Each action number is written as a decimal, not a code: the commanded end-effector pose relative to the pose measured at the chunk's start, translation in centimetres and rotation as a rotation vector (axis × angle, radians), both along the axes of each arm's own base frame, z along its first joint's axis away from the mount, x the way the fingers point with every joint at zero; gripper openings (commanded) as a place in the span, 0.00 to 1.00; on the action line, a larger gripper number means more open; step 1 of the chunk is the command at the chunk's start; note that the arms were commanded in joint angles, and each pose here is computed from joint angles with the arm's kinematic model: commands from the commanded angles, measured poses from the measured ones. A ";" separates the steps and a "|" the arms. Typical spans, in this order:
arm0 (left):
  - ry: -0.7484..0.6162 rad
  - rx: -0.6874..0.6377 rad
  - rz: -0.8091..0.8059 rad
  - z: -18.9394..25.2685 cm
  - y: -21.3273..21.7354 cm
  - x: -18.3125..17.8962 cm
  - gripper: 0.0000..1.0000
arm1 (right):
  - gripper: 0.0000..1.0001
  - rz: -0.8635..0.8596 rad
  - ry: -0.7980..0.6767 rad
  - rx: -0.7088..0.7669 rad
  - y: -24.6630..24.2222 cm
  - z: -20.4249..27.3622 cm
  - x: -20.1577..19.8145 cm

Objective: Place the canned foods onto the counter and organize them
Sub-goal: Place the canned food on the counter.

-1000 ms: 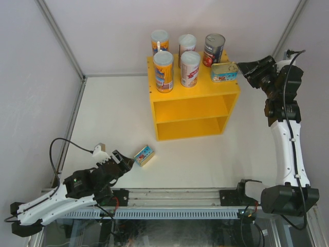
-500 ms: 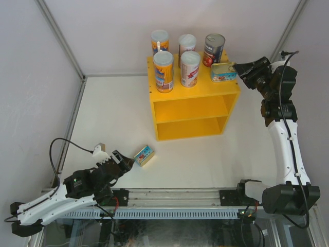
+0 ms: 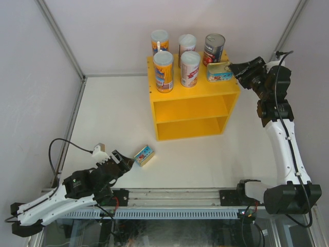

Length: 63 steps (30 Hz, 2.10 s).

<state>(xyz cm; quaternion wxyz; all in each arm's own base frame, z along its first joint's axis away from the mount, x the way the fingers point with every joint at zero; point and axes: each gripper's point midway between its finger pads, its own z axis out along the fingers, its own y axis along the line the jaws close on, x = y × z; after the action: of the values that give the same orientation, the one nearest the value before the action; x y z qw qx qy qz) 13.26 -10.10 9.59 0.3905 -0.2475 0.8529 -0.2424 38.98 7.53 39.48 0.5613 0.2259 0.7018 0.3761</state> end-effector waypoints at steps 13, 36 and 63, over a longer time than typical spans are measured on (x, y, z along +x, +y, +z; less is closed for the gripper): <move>-0.063 -0.033 0.025 2.0 -0.7 1.2 0.81 | 0.57 -0.045 -0.105 -0.058 -0.6 3.0 -1.9; 0.003 -0.084 -0.006 1.4 -5.1 2.1 0.89 | 0.73 -0.204 -0.135 -0.164 -4.8 5.4 -13.7; 0.112 0.329 -0.107 2.5 -2.6 5.5 1.00 | 0.74 -0.313 -0.090 -0.215 -6.9 1.3 -13.1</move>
<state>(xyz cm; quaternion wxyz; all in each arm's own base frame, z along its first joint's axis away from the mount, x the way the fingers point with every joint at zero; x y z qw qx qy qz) 17.16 -11.58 10.04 0.3337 -0.2348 0.9067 -0.1064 25.42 0.88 39.21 0.6382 0.2721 0.6843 0.2243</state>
